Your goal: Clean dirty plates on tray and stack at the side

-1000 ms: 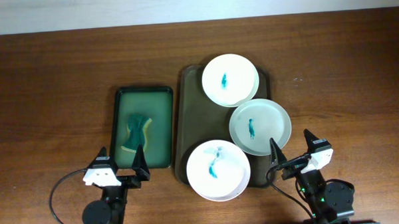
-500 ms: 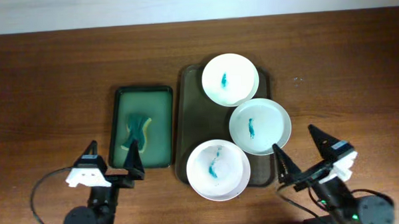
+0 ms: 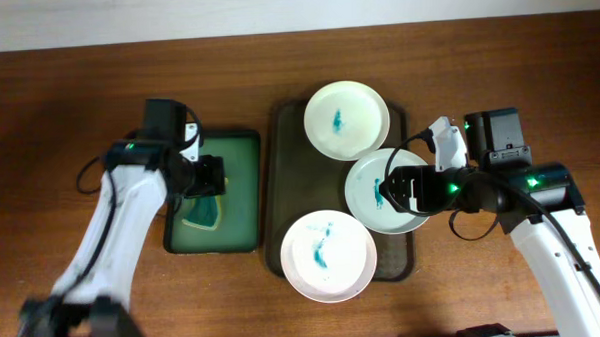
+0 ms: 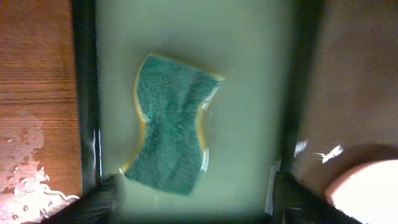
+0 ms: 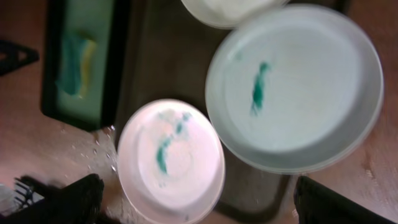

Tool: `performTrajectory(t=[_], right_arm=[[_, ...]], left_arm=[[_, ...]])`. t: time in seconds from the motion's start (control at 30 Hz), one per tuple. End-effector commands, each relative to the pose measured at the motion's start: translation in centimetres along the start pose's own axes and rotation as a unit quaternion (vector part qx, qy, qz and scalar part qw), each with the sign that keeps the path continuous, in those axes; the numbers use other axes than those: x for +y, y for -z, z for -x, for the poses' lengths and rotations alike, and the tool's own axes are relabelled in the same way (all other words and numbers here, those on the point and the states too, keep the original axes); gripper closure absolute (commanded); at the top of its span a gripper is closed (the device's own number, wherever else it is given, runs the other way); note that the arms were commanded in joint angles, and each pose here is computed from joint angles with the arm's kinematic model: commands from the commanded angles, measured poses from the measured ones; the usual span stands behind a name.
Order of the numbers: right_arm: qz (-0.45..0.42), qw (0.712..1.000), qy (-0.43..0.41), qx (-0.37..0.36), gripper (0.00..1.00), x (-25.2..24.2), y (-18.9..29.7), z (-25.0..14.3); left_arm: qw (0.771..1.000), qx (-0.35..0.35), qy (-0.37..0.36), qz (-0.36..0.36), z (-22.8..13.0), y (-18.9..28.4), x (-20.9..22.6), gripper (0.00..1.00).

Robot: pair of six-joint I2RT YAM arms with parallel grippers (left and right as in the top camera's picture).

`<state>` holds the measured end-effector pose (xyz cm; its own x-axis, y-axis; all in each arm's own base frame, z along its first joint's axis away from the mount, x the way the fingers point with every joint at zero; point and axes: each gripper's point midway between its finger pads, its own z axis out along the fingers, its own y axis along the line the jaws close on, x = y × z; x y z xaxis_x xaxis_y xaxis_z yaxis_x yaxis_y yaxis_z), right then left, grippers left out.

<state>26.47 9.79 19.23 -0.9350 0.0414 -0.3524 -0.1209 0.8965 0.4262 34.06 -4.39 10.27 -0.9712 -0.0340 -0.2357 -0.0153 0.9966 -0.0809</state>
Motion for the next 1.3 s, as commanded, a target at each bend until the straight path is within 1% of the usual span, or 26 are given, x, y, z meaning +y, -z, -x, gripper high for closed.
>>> performTrajectory(t=[0.0,0.03,0.07,0.1,0.13,0.2,0.23,0.27,0.3,0.33,0.37,0.43,0.5,0.53,0.57,0.6,0.63,0.73,0.8,0.87,0.93,1.03,1.1,1.17,1.2,1.27], right_arm=[[-0.020,1.000,0.003,0.009,0.01,-0.5,0.2,-0.4],[-0.020,1.000,0.003,0.009,0.02,-0.5,0.2,-0.4],[-0.020,1.000,0.002,0.010,0.02,-0.5,0.2,-0.4],[-0.026,1.000,0.000,0.012,0.02,-0.8,0.0,-0.4],[-0.058,0.998,-0.028,0.010,0.09,-2.0,-0.1,-0.3],[-0.084,0.994,-0.065,0.003,0.21,-4.0,0.2,0.2],[-0.093,0.991,-0.099,0.000,0.33,-5.8,0.5,0.4],[-0.100,0.988,-0.118,0.000,0.34,-6.9,0.7,0.4],[-0.109,0.983,-0.148,0.000,0.35,-8.5,1.0,0.3],[-0.119,0.977,-0.177,0.004,0.33,-10.2,1.2,0.1],[-0.125,0.970,-0.209,0.020,0.32,-11.7,1.3,-0.7],[-0.122,0.970,-0.204,0.055,0.29,-12.3,0.7,-1.8],[-0.110,0.969,-0.206,0.082,0.27,-12.5,-0.6,-2.6],[-0.109,0.968,-0.209,0.088,0.27,-12.6,-0.9,-2.8],[-0.109,0.968,-0.207,0.090,0.27,-12.7,-1.0,-2.8],[-0.109,0.968,-0.206,0.090,0.27,-12.7,-1.0,-2.9],[-0.109,0.969,-0.204,0.088,0.26,-12.7,-1.1,-2.7],[-0.110,0.975,-0.182,0.057,0.26,-13.2,-1.3,-1.2],[-0.114,0.979,-0.165,0.025,0.42,-13.8,-1.5,0.4],[-0.114,0.980,-0.163,0.021,0.49,-14.6,-2.7,0.7],[-0.106,0.979,-0.165,0.046,0.50,-15.3,-4.5,0.4],[-0.061,0.984,-0.128,0.109,0.62,-15.4,-9.9,-0.4],[-0.058,0.983,-0.123,0.126,0.74,-15.5,-12.2,-0.7],[-0.088,0.979,-0.127,0.132,0.78,-16.1,-13.0,-0.9],[-0.111,0.976,-0.128,0.139,0.90,-16.2,-13.3,-1.1],[-0.111,0.975,-0.133,0.140,0.94,-16.0,-13.3,-1.2]], left_arm=[[0.995,0.083,-0.004,0.059,-1.2,-7.4,2.3,0.37],[0.993,0.096,-0.004,0.062,-1.5,-9.0,2.4,0.40],[0.992,0.110,-0.003,0.060,-1.8,-11.4,2.4,0.55],[0.991,0.120,-0.003,0.061,-2.2,-12.5,2.6,0.85],[0.990,0.127,-0.003,0.062,-2.5,-12.5,2.6,1.00],[0.991,0.118,-0.003,0.061,-1.7,-10.8,2.4,1.00],[0.993,0.100,-0.003,0.059,-0.5,-9.2,2.2,1.00],[0.995,0.083,-0.003,0.045,0.7,-7.5,1.5,0.96],[0.997,0.072,-0.002,0.031,1.3,-6.4,0.9,0.52],[0.998,0.064,-0.002,0.025,1.6,-5.6,0.6,0.30],[0.997,0.073,-0.002,0.025,1.1,-5.4,0.7,0.23],[0.995,0.092,-0.001,0.028,0.1,-5.5,0.8,0.27],[0.995,0.095,-0.001,0.028,-0.8,-6.8,1.0,0.49],[0.996,0.089,-0.001,0.028,-1.1,-7.8,1.1,0.50],[0.997,0.079,-0.002,0.026,-1.5,-8.9,1.2,0.63],[0.997,0.079,-0.002,0.026,-2.0,-9.6,1.3,0.91],[0.996,0.081,-0.002,0.026,-2.2,-9.7,1.3,1.00],[0.997,0.075,-0.001,0.014,-0.9,-7.6,0.7,1.00],[1.000,0.020,-0.006,-0.016,2.8,-1.8,-1.1,1.00],[0.995,-0.056,-0.040,-0.078,6.0,4.5,-5.5,1.00],[0.984,-0.081,-0.086,-0.135,6.5,6.2,-10.5,1.00],[0.962,-0.087,-0.170,-0.196,5.1,3.9,-20.9,1.00],[0.957,-0.051,-0.178,-0.223,3.2,1.1,-24.6,1.00],[0.949,-0.011,-0.175,-0.263,1.4,-1.7,-27.9,1.00],[0.940,0.021,-0.174,-0.293,-0.4,-3.7,-30.5,1.00],[0.936,0.043,-0.180,-0.299,-2.3,-5.6,-32.4,1.00]])
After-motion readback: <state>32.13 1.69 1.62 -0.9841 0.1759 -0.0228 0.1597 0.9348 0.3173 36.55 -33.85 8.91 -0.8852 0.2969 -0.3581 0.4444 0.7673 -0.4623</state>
